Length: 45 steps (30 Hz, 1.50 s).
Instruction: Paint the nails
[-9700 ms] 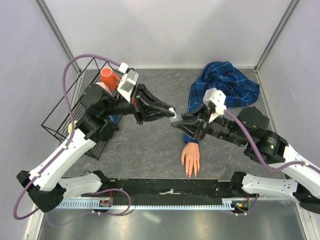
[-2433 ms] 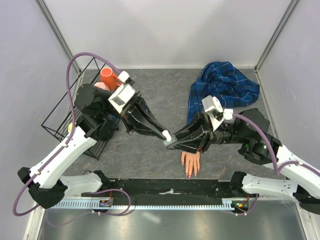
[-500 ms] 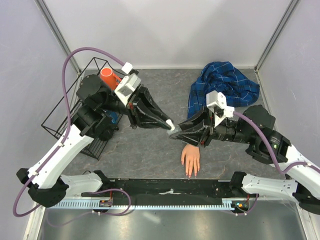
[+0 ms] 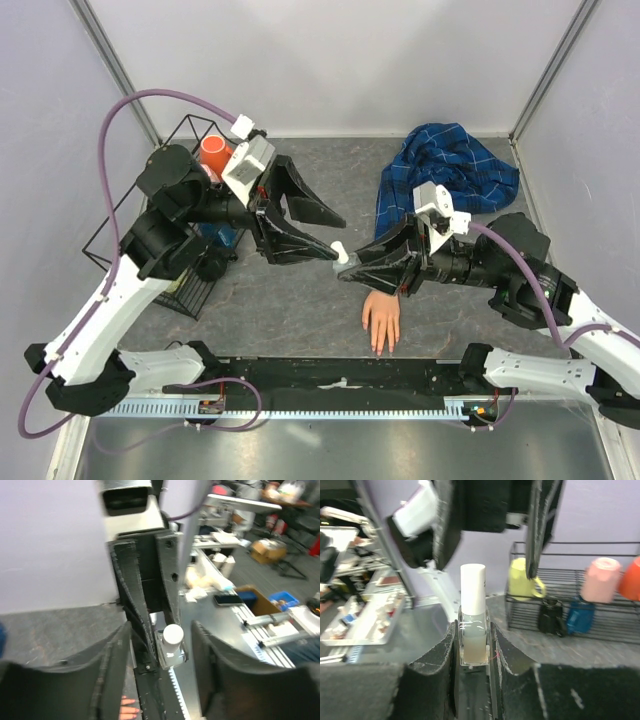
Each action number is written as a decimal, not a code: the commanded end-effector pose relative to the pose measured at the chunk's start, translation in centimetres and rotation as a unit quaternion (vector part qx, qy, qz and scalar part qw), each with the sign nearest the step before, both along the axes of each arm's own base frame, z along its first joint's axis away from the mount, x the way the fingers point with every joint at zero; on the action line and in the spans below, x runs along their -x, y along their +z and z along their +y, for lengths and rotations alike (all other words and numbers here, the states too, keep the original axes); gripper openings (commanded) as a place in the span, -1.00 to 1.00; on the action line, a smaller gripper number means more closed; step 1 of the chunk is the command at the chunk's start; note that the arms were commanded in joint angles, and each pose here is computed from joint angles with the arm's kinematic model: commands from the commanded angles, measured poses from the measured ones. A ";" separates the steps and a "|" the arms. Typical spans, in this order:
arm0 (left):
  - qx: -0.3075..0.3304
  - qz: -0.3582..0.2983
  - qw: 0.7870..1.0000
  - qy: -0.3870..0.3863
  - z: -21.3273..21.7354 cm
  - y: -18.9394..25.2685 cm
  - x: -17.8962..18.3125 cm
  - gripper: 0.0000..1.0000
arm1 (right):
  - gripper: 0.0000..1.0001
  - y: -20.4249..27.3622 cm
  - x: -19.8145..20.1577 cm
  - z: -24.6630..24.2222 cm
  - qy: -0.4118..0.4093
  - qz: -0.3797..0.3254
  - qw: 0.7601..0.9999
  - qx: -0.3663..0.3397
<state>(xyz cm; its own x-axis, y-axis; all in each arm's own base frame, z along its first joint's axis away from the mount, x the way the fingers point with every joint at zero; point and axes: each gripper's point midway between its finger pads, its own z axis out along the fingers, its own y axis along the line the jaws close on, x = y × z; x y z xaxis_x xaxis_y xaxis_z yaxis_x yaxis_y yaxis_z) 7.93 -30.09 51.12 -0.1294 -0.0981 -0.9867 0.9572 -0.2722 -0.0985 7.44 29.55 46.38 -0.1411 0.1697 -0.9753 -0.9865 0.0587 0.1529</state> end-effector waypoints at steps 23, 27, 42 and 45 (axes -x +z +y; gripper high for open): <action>-0.123 0.099 0.970 0.186 0.6 -3.9 -5.4 0.04 | -1.00 -2.2 -7.2 -0.6 -0.176 -0.049 0.978 0.100; -0.134 0.101 0.971 0.170 0.5 -4.6 -4.9 -0.01 | -1.00 -2.1 -7.3 -0.6 -0.181 -0.049 0.977 0.100; -0.156 0.100 0.962 0.201 0.4 -5.8 -6.4 0.11 | -1.00 -1.2 -6.6 -1.0 -0.170 -0.055 0.980 0.088; -0.157 0.098 0.962 0.199 0.4 -6.0 -6.3 0.04 | -1.00 -1.4 -6.8 -1.1 -0.175 -0.053 0.979 0.089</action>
<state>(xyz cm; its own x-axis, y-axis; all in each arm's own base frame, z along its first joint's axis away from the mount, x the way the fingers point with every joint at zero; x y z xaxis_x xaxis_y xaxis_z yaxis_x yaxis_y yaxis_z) 14.21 -30.00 44.56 -0.3823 0.1215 -0.9160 0.9153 0.1857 -0.3574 14.46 29.30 41.25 -0.0647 -0.0786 -0.9948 -0.9142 0.4043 0.0275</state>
